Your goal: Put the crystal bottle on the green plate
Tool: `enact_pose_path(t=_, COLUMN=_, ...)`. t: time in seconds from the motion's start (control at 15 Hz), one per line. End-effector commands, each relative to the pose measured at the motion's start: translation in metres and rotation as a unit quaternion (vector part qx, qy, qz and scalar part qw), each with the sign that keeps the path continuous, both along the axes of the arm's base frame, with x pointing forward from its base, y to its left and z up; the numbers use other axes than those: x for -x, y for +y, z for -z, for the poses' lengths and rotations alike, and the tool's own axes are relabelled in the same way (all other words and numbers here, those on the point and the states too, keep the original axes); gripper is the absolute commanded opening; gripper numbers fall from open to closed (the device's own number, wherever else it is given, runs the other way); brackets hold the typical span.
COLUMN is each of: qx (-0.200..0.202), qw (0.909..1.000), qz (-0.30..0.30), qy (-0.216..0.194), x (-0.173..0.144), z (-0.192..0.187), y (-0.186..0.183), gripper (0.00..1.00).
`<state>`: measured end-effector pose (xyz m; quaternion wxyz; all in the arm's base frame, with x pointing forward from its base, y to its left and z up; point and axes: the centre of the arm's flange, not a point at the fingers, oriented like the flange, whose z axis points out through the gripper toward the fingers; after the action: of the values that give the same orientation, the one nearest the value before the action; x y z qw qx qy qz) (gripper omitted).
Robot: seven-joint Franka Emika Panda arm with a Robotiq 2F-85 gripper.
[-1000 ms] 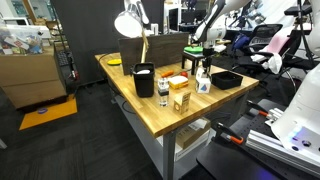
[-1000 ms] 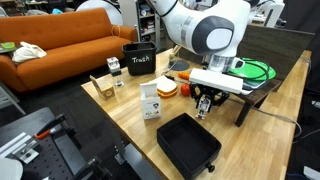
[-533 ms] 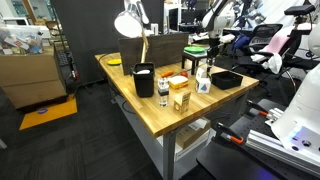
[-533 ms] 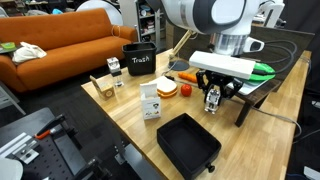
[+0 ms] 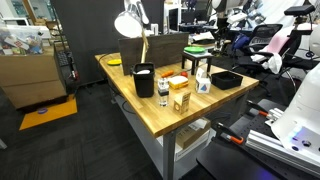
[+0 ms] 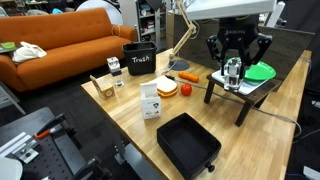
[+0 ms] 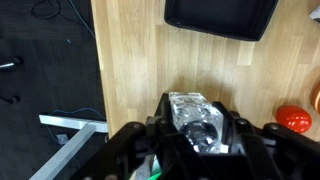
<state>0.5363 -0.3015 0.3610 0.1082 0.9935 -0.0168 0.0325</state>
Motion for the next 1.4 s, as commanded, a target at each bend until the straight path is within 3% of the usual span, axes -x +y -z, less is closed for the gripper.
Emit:
enact_pose_path(t=0.0, qx=0.025, qw=0.9994, qz=0.015, qy=-0.019, x=0.004, z=-0.021, y=0.006, gripper=0.18)
enact_pose_path(t=0.13, qx=0.017, qw=0.9992, qz=0.016, qy=-0.033, x=0.004, z=-0.029, y=0.008, gripper=0.18)
enact_pose_path(t=0.2, qx=0.013, qw=0.9996, qz=0.012, qy=-0.020, x=-0.001, z=-0.025, y=0.004, gripper=0.18)
enact_pose_path(t=0.27, qx=0.014, qw=0.9996, qz=0.012, qy=-0.021, x=-0.001, z=-0.025, y=0.005, gripper=0.43)
enact_pose_path(t=0.67, qx=0.012, qw=0.9997, qz=0.012, qy=-0.017, x=-0.002, z=-0.021, y=0.005, gripper=0.43)
enact_pose_path(t=0.73, qx=0.007, qw=0.9996, qz=0.010, qy=-0.025, x=-0.006, z=-0.025, y=0.004, gripper=0.18)
enact_pose_path(t=1.33, qx=-0.016, qw=0.9989, qz=-0.024, qy=-0.037, x=-0.049, z=-0.074, y=-0.033, gripper=0.18)
